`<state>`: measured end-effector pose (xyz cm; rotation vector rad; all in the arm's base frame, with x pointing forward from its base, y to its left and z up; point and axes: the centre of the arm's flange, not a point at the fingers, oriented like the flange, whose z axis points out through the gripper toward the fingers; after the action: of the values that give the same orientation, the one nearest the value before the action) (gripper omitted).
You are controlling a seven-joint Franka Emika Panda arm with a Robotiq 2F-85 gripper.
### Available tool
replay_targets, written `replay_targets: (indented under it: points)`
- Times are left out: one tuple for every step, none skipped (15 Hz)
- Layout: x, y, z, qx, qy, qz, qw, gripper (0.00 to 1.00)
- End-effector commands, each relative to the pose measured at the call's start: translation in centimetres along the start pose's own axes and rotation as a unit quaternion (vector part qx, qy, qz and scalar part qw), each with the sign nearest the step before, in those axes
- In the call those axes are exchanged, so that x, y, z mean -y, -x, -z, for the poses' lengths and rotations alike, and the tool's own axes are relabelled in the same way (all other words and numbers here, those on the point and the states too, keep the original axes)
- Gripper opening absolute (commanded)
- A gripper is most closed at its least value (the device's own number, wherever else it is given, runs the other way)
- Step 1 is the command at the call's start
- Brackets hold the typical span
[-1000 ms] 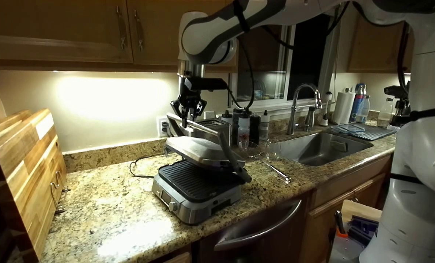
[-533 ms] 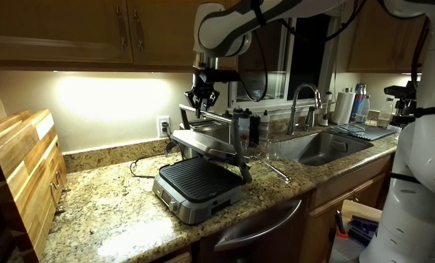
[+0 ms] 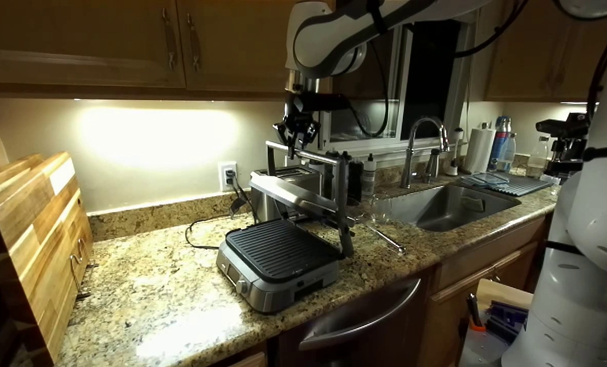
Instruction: Open the sandwich maker
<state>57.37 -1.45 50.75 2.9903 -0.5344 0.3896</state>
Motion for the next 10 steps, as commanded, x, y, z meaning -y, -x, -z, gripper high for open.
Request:
replay_targets:
  points:
    - [-2.7, 3.5, -1.5, 0.022, 0.025, -0.055, 0.9980, 0.12]
    - [-2.7, 3.5, -1.5, 0.021, 0.025, -0.054, 0.9980, 0.12]
    - [-2.6, 3.4, -1.5, 0.020, 0.022, -0.052, 0.9982, 0.13]
    - [-2.4, 3.3, -1.5, 0.019, 0.020, -0.052, 0.9983, 0.13]
    - [-0.9, 0.3, 0.1, -0.003, 0.001, -0.008, 1.0000, 0.12]
    - [-0.7, 0.3, 0.1, -0.004, 0.000, -0.002, 1.0000, 0.24]
    - [-0.5, 0.3, 0.1, -0.003, 0.000, 0.001, 1.0000, 0.24]
    - [-0.3, 0.3, 0.1, -0.003, -0.001, 0.003, 1.0000, 0.24]
    - [-0.2, 0.3, 0.0, -0.003, -0.001, 0.004, 1.0000, 0.24]
    - [-0.2, 0.3, 0.0, -0.003, -0.001, 0.004, 1.0000, 0.24]
